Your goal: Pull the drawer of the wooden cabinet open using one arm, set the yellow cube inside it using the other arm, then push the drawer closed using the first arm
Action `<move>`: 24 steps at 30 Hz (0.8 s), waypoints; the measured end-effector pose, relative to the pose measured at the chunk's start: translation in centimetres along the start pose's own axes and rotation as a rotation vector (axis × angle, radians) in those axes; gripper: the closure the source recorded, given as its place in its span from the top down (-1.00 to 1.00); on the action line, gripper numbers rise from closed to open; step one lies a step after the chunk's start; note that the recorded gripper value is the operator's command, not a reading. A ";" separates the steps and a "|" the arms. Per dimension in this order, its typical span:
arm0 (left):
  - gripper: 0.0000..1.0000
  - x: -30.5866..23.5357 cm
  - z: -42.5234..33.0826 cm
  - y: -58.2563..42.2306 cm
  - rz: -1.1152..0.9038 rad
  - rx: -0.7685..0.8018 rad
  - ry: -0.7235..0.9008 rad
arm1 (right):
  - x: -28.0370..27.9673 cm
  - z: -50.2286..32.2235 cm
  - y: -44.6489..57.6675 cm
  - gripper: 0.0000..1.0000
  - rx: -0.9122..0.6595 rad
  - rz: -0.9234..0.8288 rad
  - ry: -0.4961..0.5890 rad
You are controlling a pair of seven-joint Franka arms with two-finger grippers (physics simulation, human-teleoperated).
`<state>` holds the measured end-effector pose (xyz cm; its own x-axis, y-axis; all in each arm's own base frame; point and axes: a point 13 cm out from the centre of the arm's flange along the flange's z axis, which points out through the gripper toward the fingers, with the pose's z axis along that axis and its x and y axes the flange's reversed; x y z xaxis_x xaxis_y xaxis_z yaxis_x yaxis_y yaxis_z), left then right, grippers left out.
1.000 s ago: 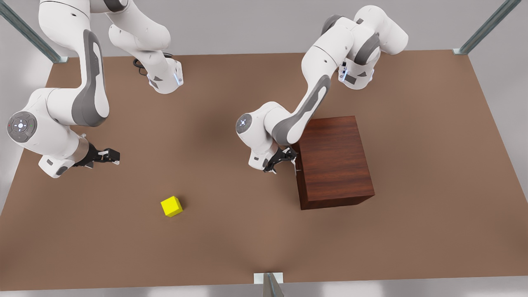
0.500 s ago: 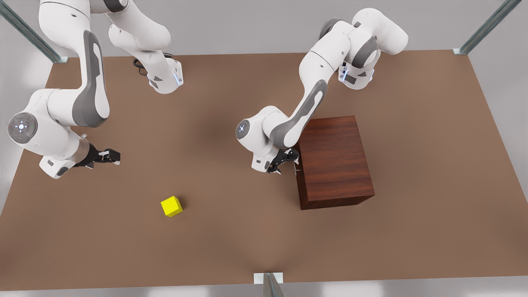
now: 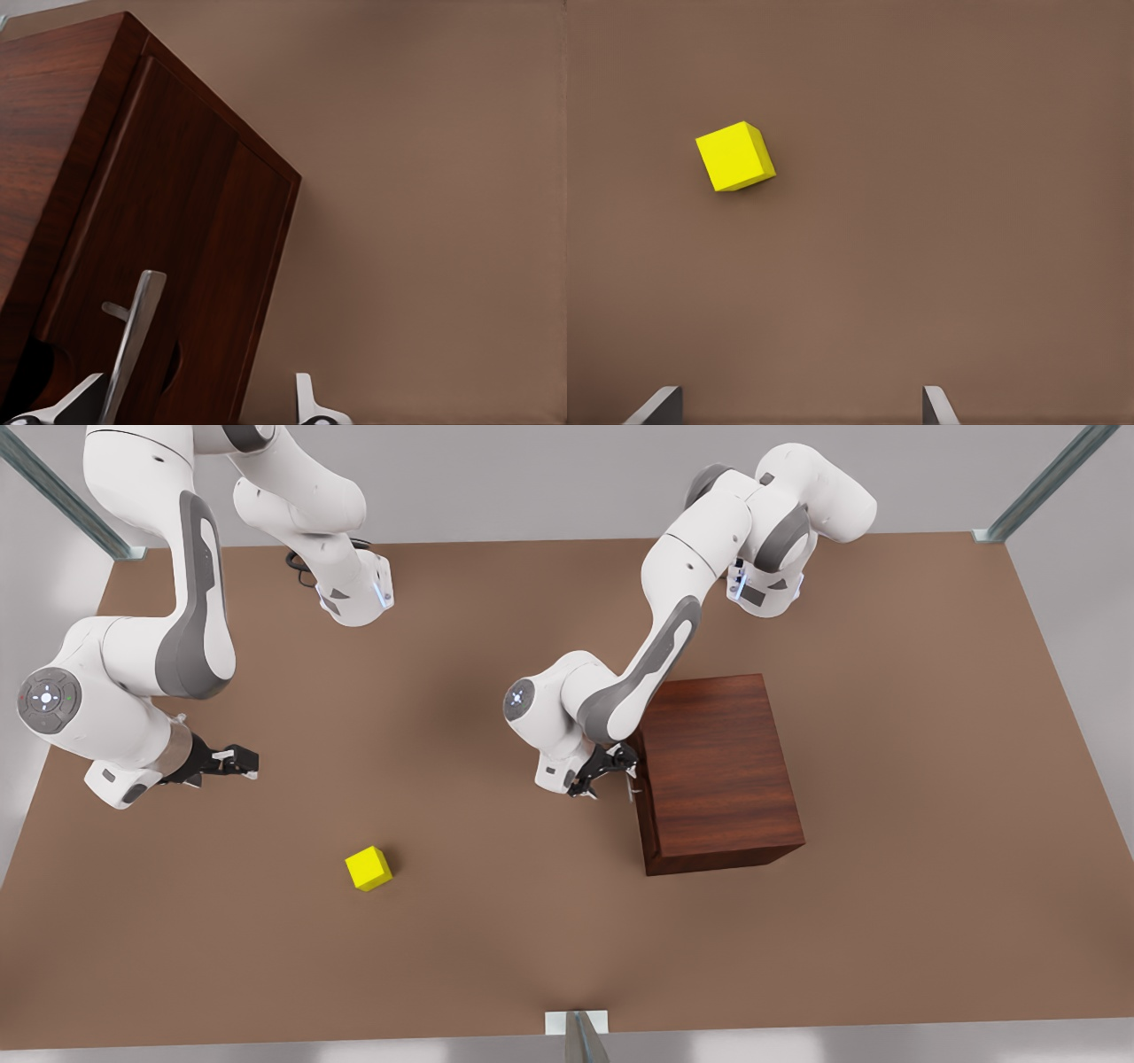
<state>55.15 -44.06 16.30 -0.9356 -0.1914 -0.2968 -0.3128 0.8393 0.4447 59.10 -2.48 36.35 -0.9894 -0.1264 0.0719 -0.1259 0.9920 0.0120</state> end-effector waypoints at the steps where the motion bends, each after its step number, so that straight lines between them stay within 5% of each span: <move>1: 1.00 0.0 0.0 -0.1 0.000 0.004 -0.001 | 0.0 0.0 0.0 1.00 0.000 0.000 0.000; 24: 1.00 0.0 -2.0 -3.4 0.009 0.106 -0.053 | 0.0 -0.1 0.0 1.00 0.000 0.001 -0.001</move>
<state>55.89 -47.90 16.45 -0.9272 -0.1589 -0.3392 -0.2829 0.8905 0.3563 59.13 -2.53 36.41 -0.9896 -0.1255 0.0707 -0.1250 0.9921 0.0118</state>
